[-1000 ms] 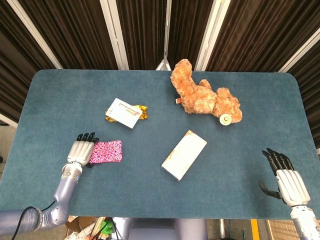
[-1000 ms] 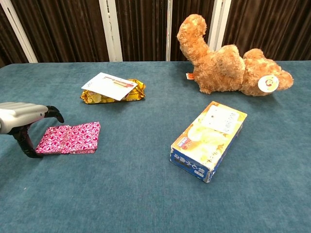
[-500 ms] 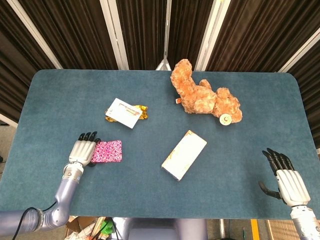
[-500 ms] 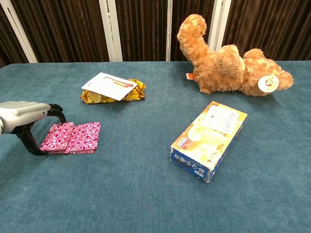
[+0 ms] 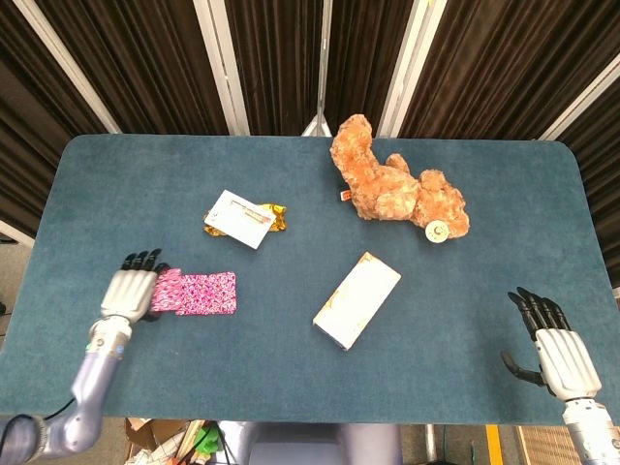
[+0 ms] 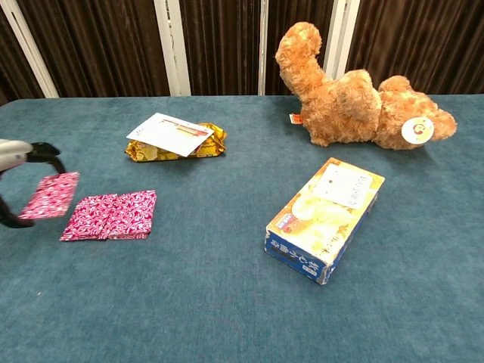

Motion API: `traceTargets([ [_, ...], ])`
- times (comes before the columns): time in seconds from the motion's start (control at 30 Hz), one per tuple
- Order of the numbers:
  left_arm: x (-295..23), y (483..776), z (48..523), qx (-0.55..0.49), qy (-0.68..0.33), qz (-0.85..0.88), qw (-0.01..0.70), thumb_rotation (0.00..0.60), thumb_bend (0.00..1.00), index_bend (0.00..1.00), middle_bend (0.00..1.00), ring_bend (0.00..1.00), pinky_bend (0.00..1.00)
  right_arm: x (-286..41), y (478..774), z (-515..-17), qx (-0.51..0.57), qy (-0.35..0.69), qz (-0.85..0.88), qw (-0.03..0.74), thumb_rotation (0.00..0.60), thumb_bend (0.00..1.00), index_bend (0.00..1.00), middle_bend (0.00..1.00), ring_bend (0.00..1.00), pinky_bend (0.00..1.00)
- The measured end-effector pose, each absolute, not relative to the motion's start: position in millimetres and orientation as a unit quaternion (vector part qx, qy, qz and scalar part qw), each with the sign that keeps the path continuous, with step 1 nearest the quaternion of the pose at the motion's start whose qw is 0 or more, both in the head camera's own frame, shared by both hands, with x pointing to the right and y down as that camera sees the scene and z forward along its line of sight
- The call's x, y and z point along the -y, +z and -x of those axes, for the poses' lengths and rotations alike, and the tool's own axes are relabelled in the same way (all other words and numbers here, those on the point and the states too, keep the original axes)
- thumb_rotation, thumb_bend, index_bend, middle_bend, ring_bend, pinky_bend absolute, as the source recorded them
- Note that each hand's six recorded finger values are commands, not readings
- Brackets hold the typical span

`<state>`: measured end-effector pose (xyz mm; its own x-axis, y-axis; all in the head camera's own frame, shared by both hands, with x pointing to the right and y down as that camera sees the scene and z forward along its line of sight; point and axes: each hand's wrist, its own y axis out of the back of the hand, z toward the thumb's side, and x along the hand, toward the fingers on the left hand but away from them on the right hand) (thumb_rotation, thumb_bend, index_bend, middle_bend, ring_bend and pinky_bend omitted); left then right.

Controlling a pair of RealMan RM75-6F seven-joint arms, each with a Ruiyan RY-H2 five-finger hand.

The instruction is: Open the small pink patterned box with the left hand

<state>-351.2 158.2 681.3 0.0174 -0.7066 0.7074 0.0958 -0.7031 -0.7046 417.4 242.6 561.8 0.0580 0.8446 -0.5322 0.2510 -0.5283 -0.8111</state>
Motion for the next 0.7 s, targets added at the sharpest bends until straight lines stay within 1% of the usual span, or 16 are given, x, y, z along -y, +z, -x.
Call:
traceTargets([
  [0.27, -173, 693, 384, -0.224, -0.683, 0.637, 0.279, 0.6, 0.46, 0.41, 0.0, 0.0, 0.0, -243, 562, -417, 0.405, 0.555, 0.676, 0.267, 0.6, 0.36, 0.0, 0.0, 0.0, 0.05],
  [0.37, -173, 699, 386, -0.222, -0.686, 0.635, 0.277, 0.6, 0.41, 0.36, 0.0, 0.0, 0.0, -243, 562, -417, 0.406, 0.556, 0.675, 0.265, 0.6, 0.36, 0.0, 0.0, 0.0, 0.05],
  [0.5, -173, 703, 387, -0.214, -0.693, 0.632, 0.274, 0.6, 0.31, 0.29, 0.0, 0.0, 0.0, -243, 562, -418, 0.407, 0.556, 0.675, 0.264, 0.6, 0.36, 0.0, 0.0, 0.0, 0.05],
  [0.6, -175, 703, 387, -0.204, -0.7, 0.629, 0.269, 0.6, 0.28, 0.23, 0.0, 0.0, 0.0, -243, 561, -418, 0.408, 0.556, 0.674, 0.265, 0.6, 0.36, 0.0, 0.0, 0.0, 0.05],
  [0.7, -176, 701, 390, -0.196, -0.708, 0.624, 0.265, 0.6, 0.27, 0.17, 0.0, 0.0, 0.0, -242, 562, -418, 0.407, 0.556, 0.675, 0.264, 0.6, 0.36, 0.0, 0.0, 0.0, 0.05],
])
